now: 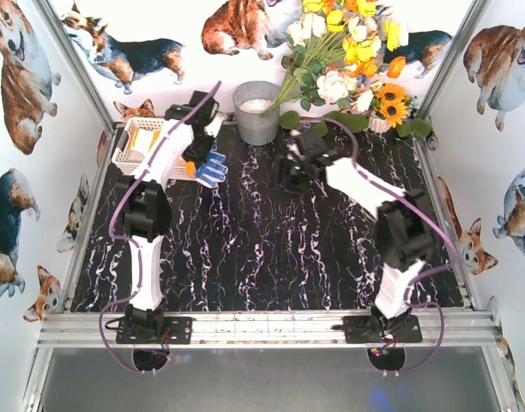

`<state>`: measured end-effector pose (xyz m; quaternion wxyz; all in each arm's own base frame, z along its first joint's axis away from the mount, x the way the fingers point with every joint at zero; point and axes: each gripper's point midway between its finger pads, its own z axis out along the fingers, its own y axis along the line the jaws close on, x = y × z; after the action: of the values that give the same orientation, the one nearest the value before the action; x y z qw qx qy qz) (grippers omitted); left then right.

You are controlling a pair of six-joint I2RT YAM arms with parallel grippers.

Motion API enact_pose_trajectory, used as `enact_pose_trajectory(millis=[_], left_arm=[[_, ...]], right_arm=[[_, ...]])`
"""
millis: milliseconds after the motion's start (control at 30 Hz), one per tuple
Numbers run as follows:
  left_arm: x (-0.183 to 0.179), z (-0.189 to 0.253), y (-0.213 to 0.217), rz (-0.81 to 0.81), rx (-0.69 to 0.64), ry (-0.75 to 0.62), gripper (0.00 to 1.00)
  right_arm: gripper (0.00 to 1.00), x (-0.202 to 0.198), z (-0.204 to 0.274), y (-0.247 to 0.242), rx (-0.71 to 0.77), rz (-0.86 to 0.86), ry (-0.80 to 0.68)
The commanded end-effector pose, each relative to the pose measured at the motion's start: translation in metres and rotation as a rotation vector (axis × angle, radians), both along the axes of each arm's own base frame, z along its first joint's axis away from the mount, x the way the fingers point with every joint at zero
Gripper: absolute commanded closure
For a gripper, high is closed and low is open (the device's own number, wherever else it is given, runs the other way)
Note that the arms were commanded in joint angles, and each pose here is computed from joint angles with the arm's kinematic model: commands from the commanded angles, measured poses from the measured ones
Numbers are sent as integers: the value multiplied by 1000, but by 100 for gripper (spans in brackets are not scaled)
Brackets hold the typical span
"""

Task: Put the gloves into the storage basket
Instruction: Place the glove in the bin.

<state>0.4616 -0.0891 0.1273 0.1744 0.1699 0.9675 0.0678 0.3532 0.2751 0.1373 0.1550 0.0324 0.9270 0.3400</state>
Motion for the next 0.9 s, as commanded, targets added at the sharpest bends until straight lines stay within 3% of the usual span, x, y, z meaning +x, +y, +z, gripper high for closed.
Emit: enact_pose_trajectory(millis=[0,400,867], left_arm=[[20,54,11,-10,-108,-165,100],[47,49,47,22,-148,-196,100],[69,29,89,26,-89,-208,100]], right_arm=[[59,20,27,41,24,148,-158],[60,31,10,56,-57,204,-142],[63,23,0,46,-117,199,-96]])
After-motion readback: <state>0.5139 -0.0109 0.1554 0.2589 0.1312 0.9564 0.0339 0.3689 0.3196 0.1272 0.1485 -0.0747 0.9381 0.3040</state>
